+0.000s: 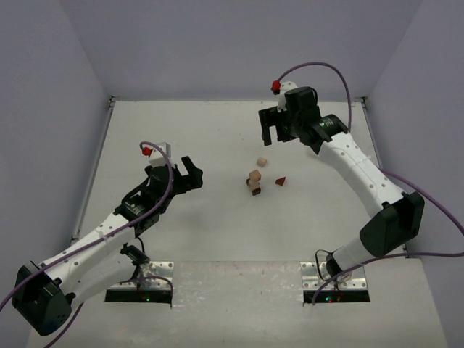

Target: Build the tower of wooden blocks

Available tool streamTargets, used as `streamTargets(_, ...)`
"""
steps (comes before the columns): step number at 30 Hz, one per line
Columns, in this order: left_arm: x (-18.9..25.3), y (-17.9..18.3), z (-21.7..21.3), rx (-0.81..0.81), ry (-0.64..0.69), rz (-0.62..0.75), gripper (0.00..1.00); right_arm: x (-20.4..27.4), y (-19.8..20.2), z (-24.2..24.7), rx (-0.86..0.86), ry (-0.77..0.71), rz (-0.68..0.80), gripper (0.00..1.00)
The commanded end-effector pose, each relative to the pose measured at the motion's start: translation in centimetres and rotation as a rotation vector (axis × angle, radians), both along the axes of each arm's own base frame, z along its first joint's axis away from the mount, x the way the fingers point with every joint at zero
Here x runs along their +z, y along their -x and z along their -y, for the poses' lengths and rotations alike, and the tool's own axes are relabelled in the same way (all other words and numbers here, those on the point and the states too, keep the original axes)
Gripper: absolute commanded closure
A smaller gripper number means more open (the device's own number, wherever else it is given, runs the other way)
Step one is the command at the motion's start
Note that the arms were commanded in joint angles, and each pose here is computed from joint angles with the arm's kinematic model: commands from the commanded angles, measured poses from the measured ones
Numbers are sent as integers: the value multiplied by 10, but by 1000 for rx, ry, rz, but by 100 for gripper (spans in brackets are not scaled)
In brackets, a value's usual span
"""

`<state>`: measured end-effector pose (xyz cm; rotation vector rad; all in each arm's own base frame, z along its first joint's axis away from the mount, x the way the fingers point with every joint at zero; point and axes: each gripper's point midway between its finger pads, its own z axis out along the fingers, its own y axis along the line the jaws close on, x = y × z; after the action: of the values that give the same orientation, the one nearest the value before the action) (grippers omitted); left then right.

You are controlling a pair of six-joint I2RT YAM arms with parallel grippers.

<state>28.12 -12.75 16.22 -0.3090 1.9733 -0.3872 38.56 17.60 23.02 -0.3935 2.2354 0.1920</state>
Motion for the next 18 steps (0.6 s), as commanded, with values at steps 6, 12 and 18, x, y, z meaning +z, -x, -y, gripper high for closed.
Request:
streamTargets(6,35,-12,-11,72,9,77,0,-64,-18,53,-31,-94,-84,1)
streamTargets(12,36,-12,-9,67,13,75,0,-93,-21,53,35,-121,-55,1)
streamTargets(18,32,-12,-6,51,18,67,0,-126,-27,40,140,-134,-39,1)
